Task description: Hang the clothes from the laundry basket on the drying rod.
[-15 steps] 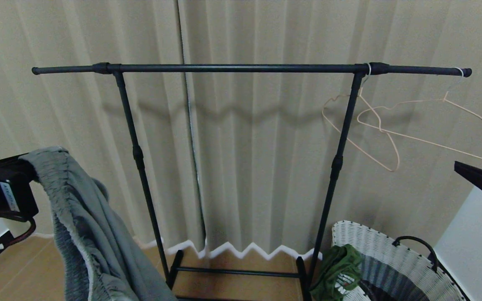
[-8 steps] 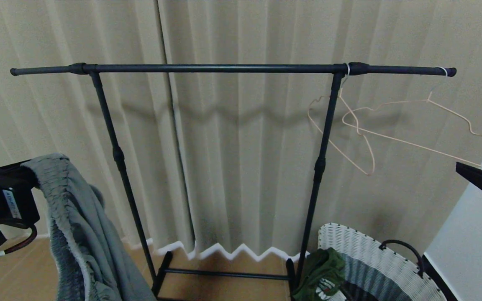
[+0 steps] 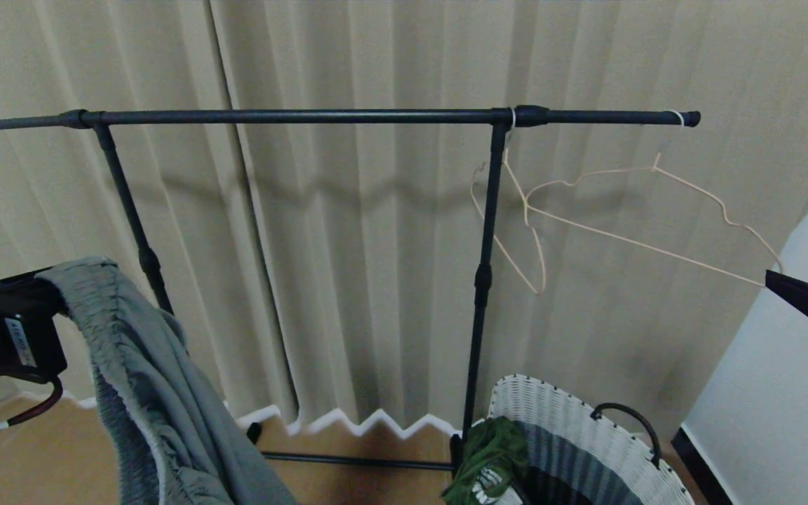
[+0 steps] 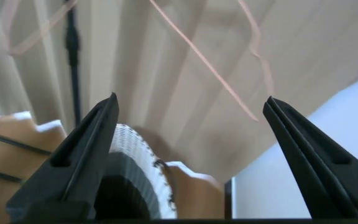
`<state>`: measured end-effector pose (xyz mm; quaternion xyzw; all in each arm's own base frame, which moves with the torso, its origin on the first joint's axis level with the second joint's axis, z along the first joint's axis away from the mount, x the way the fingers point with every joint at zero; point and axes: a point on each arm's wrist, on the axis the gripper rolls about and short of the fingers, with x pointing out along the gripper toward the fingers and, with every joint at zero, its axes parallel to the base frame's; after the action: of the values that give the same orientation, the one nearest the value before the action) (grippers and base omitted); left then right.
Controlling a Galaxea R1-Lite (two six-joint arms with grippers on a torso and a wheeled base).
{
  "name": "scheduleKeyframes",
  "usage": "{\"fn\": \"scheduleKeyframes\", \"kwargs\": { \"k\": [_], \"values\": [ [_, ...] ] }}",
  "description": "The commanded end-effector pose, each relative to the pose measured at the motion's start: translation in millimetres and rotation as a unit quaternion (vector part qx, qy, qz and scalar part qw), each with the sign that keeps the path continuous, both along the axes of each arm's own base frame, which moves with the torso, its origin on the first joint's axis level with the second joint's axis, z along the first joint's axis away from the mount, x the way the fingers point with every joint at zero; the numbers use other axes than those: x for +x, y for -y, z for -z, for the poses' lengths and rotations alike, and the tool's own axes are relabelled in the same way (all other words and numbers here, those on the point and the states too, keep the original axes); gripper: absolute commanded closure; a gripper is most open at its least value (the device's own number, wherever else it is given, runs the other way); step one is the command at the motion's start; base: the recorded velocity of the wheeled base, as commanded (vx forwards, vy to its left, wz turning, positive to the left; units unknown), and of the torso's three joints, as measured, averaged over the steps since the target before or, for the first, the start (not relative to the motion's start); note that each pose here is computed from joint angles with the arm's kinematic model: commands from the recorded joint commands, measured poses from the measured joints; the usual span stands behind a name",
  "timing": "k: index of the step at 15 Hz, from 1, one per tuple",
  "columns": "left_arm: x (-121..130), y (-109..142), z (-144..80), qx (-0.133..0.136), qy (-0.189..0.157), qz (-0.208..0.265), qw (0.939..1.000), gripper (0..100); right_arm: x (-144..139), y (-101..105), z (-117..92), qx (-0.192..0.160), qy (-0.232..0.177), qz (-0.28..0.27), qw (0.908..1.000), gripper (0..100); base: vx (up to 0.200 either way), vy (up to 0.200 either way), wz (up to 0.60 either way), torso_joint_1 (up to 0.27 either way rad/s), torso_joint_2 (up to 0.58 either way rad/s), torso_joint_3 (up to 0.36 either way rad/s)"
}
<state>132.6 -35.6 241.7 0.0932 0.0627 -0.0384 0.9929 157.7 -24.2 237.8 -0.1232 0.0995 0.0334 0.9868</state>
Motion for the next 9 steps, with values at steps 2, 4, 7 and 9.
{"fn": "scheduleKeyframes", "kwargs": {
  "k": [2,4,7,9],
  "values": [
    [0.2,0.1,-0.1,0.0,0.0,0.0,1.0,100,0.4,0.2,-1.4,-0.001,0.002,0.001,1.0,0,0.0,0.0,0.0,0.0,0.0,0.0],
    [0.3,0.1,-1.4,-0.001,0.003,0.0,1.0,100,0.7,0.6,-1.6,-0.001,0.002,0.002,1.0,0,0.0,0.0,0.0,0.0,0.0,0.0],
    [0.8,-0.1,-1.9,-0.003,0.002,-0.002,1.0,100,0.8,0.6,-1.7,-0.001,0.003,0.002,1.0,0,0.067,0.0,0.0,0.006,0.0,0.001],
    [1.6,-0.1,-2.0,-0.002,0.002,-0.002,1.0,100,0.9,0.3,-2.2,-0.001,0.004,0.001,1.0,0,0.2,0.0,0.0,-0.005,0.0,0.002]
  ]
}}
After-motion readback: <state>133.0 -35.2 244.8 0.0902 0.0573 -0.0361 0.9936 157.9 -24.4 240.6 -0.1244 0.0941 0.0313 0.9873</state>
